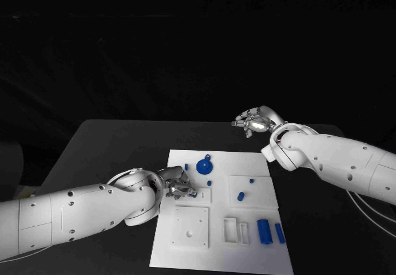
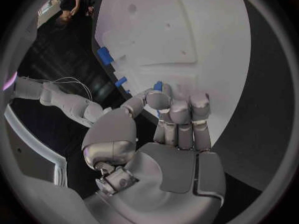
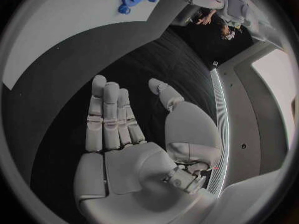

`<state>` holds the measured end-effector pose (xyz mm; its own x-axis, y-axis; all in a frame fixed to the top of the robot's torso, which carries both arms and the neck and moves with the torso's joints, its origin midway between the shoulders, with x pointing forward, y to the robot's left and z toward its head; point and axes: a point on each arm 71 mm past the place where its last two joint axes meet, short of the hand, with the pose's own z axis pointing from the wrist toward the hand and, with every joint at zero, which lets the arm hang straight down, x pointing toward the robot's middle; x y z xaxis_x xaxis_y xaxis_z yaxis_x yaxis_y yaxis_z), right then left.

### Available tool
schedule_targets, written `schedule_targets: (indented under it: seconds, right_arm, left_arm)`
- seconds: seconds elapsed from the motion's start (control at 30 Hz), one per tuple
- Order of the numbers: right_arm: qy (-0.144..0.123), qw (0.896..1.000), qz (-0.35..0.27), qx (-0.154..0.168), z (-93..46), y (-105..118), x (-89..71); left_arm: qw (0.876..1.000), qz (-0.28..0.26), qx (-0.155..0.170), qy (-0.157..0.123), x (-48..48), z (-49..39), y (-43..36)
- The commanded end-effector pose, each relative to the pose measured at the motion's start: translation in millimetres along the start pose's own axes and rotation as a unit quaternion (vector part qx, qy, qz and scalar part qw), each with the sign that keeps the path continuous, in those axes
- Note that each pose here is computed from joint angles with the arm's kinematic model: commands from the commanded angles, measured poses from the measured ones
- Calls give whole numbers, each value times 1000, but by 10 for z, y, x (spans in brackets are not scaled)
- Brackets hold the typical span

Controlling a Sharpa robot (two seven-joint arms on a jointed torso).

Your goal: Assemble the parts on the task board

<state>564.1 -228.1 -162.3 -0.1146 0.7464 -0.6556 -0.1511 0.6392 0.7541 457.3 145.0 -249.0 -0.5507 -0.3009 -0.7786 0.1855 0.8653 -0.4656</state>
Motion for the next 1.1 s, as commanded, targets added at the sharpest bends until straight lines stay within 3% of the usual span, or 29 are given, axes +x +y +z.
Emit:
schedule_targets:
  seconds: [0.03,0.63,0.87,1.1]
  right_arm:
    - [6,1000,0,-2,-1,6,13]
    - [6,1000,0,-2,-2,2,9]
    - [6,1000,0,-2,-1,4,12]
    - [6,1000,0,-2,0,7,15]
  left_arm:
    - [999,1,-18,31,93,-5,50]
    - [999,-8,-26,47,118,2,47]
    - [997,6,-27,71,160,13,23]
    - [997,14,-29,77,169,19,19]
